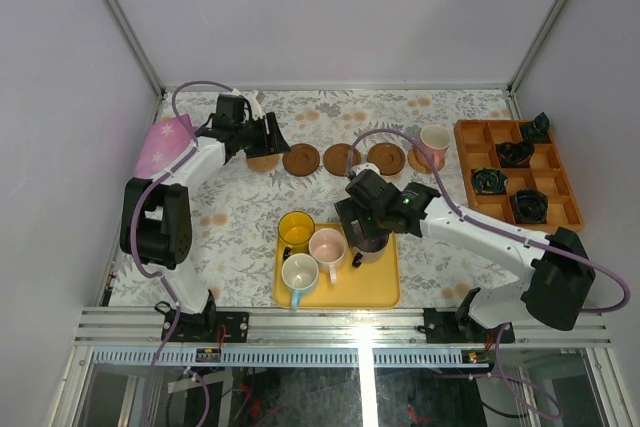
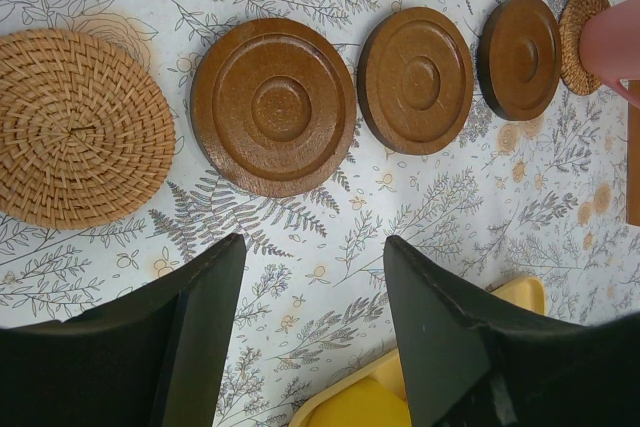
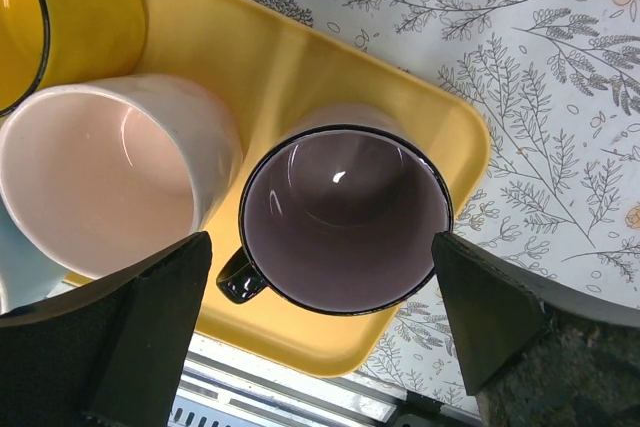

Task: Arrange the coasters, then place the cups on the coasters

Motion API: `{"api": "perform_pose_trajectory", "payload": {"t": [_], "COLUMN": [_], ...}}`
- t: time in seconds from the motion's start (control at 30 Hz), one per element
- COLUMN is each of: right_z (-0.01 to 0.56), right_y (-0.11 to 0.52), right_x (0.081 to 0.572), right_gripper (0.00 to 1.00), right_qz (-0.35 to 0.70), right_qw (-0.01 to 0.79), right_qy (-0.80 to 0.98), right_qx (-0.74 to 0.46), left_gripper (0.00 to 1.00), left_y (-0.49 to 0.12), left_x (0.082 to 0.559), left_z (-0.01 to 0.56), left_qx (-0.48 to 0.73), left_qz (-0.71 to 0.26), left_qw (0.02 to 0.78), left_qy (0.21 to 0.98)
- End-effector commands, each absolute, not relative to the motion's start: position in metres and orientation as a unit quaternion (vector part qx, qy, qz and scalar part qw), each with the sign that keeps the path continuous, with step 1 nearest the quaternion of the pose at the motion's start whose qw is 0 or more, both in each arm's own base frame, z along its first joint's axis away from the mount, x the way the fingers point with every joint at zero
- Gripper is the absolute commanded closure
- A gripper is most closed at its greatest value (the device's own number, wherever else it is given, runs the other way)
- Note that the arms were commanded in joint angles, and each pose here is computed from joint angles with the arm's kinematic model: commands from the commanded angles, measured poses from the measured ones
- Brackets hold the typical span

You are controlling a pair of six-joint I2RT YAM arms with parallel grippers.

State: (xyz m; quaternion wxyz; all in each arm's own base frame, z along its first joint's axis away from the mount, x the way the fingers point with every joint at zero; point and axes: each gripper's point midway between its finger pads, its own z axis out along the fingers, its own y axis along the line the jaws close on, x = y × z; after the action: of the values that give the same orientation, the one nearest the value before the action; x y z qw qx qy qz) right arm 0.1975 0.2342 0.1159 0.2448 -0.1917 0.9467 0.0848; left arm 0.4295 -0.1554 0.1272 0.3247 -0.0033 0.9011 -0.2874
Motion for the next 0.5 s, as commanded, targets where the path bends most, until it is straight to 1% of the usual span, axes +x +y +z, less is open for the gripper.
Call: {"api": "perform_pose_trajectory", "payload": {"t": [0.0, 0.17, 0.47], "right_z": [0.109, 0.099, 0.079], "right_y": [0.236, 0.228, 0.206], "right_x": [0.189, 0.185, 0.18], "right_gripper": [0.01, 0.01, 0.01], "right_qz": [0.087, 0.068, 0.003], "right_qw": [0.228, 0.219, 0.194], "right_qy": [0.947, 0.953, 0.965], "right_qx": [-0.207, -0.197, -0.173], "left_gripper": [0.42, 0.43, 0.42], "left_y": [-0.159, -0.16, -0.161], "left_x": [0.43, 0.43, 0.432], "left_z": [0.126, 0.124, 0.122], "left_qx": [0.005, 0.005, 0.004], "left_qz": [-0.29, -0.294, -0.296], "left_qw": [0.33, 0.326, 0.323], "left_qy": [0.898, 0.899, 0.899]}}
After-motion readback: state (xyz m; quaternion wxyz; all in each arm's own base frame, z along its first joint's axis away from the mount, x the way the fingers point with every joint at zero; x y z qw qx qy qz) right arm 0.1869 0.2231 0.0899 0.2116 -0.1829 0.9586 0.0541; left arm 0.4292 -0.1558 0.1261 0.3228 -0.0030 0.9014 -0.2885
